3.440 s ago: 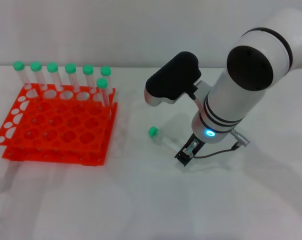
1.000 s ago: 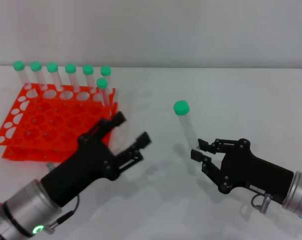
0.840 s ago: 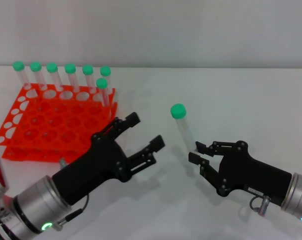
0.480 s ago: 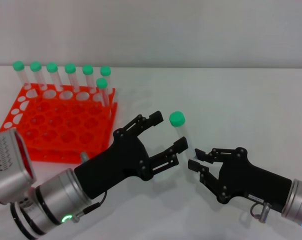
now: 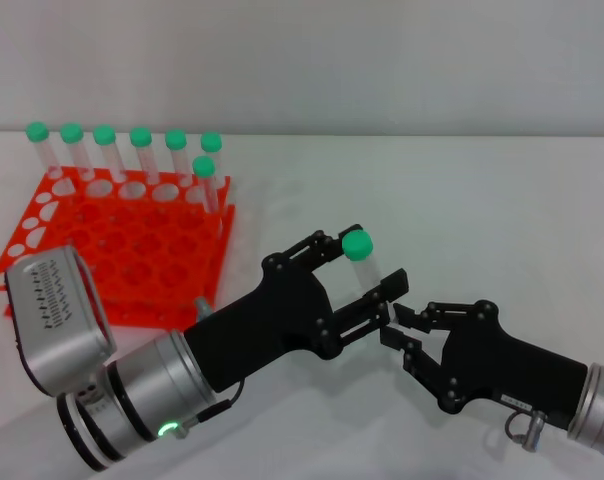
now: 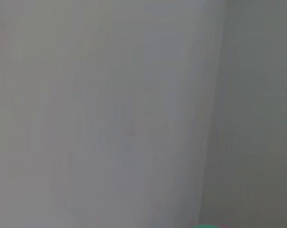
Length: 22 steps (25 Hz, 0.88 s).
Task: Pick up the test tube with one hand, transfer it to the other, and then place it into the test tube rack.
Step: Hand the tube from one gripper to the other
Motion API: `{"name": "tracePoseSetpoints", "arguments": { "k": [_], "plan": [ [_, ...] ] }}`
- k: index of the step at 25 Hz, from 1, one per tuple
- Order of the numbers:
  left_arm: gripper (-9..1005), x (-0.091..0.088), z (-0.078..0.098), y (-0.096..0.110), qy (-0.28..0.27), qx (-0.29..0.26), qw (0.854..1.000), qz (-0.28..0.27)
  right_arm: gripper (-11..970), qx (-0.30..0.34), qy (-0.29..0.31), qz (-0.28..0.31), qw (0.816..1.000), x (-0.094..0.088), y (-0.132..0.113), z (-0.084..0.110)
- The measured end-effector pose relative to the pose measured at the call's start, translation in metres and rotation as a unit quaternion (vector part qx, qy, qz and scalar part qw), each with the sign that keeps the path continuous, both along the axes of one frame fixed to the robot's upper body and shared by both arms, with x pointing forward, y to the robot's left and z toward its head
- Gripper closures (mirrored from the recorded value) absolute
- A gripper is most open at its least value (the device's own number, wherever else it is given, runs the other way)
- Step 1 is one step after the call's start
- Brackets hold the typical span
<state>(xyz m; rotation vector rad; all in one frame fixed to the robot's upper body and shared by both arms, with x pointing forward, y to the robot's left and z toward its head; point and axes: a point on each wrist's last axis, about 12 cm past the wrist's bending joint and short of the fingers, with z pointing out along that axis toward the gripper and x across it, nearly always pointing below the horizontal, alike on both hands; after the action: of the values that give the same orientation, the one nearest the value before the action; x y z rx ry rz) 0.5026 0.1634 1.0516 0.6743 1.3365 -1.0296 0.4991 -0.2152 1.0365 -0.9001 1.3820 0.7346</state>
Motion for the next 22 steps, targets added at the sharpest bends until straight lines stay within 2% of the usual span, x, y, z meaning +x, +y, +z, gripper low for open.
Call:
{"name": "tracePoseSetpoints", "arguments": {
  "k": [1,6,17,22],
  "plan": [
    [198,-0.0002,0.0002,-0.0006,0.0,-0.001,1.0,-0.001,781,0.0,0.0,0.0,1.0,-0.0002,-0.0003,-0.0001],
    [426,-0.0014,-0.0005,0.0001,0.003,-0.005,1.0,0.005,783,-0.001,0.001,-0.002,1.0,-0.0011,-0.0022,-0.0009],
    [673,-0.0029,-0.0009,0.002,0.004,-0.01,1.0,0.01,791,-0.001,0.003,-0.007,1.0,-0.0019,-0.0058,-0.0014],
    [751,-0.0025,0.0005,0.0013,0.003,-0.014,1.0,0.01,795,-0.005,0.008,-0.013,1.0,-0.0025,-0.0081,-0.0038]
  ]
}}
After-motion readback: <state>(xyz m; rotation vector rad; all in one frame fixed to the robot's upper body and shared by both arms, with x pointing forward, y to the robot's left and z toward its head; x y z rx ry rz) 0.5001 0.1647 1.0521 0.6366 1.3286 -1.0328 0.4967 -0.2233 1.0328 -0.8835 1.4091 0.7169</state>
